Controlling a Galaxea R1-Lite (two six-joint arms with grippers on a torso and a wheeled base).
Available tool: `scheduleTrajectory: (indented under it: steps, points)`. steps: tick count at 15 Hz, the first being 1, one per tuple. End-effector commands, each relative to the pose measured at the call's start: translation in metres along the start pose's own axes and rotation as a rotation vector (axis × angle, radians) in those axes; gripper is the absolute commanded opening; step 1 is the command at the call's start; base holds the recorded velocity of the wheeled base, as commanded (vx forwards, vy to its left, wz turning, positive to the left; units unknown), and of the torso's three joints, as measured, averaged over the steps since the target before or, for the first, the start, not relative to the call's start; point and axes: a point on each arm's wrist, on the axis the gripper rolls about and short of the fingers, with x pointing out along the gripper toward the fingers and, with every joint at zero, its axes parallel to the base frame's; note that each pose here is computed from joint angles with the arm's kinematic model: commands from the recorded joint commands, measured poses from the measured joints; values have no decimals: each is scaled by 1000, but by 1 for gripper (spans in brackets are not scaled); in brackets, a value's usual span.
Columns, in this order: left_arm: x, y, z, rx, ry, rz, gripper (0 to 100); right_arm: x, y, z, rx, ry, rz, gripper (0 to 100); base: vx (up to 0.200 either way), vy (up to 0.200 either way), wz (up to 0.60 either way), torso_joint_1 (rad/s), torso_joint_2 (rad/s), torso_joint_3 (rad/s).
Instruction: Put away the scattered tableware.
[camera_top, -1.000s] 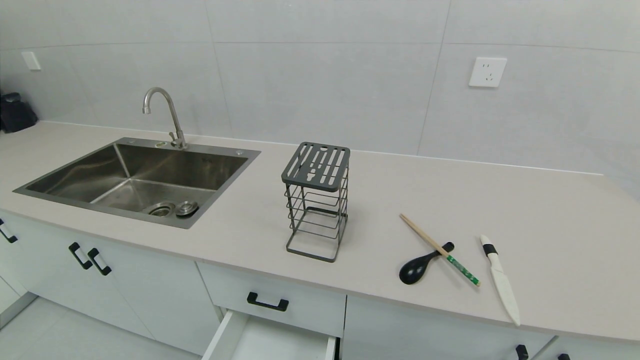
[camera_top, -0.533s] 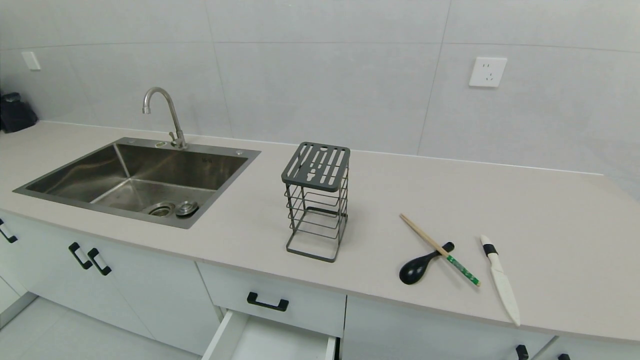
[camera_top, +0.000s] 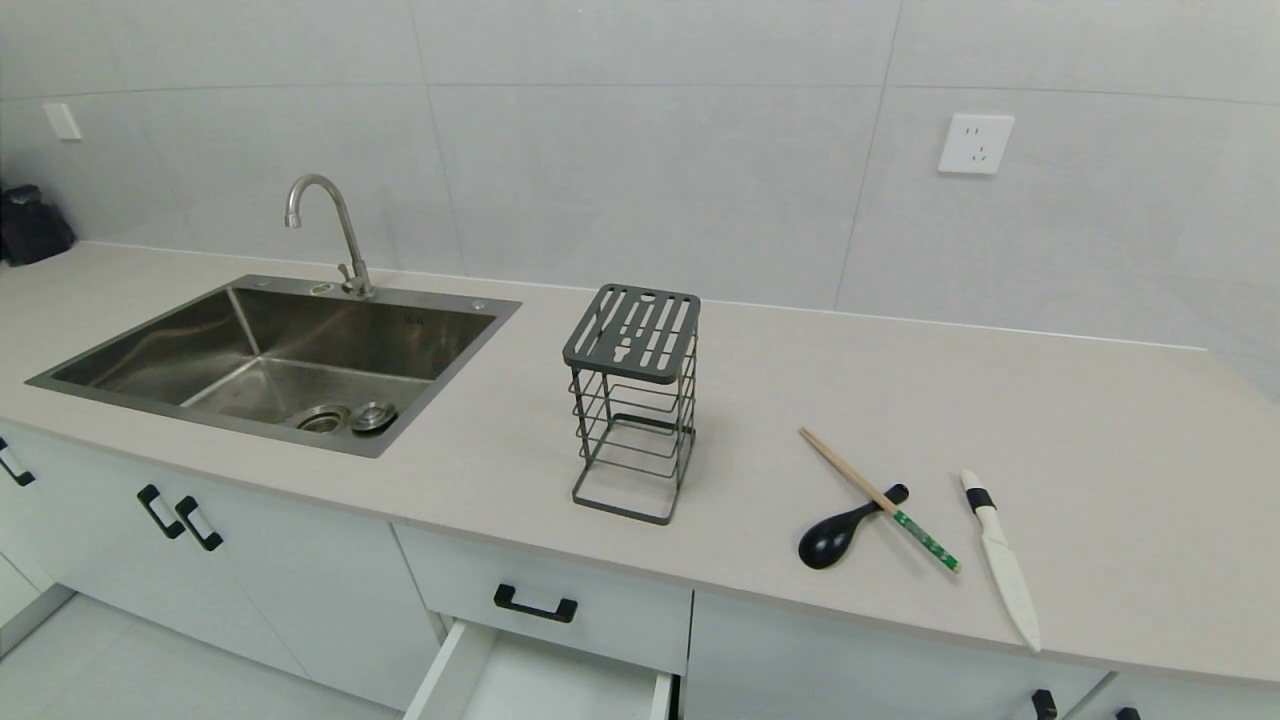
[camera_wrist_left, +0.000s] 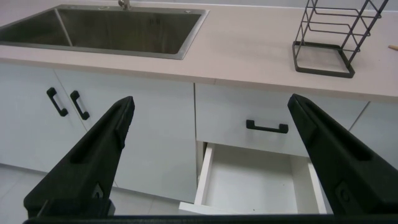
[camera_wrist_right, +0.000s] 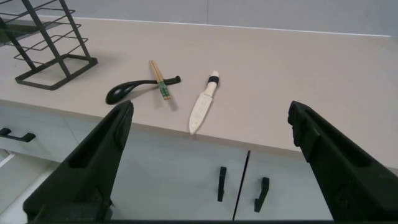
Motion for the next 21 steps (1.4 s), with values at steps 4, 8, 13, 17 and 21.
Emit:
scheduleTrajectory:
  steps: [4, 8, 13, 17, 21]
  points:
    - [0, 0, 0, 0, 0, 0, 100, -4, 1, 27, -62, -234, 9, 100, 0, 0, 0, 0, 0, 0]
    - [0, 0, 0, 0, 0, 0, 100, 7, 4, 80, -46, 105, 244, 100, 0, 0, 0, 0, 0, 0]
    - [0, 0, 0, 0, 0, 0, 100, 58, 7, 74, -98, 470, 370, 100, 0, 0, 0, 0, 0, 0]
    - [0, 0, 0, 0, 0, 0, 100, 102, 18, 77, -112, 627, 464, 100, 0, 0, 0, 0, 0, 0]
    - [0, 0, 0, 0, 0, 0, 100, 159, 26, 72, -111, 682, 432, 100, 0, 0, 0, 0, 0, 0]
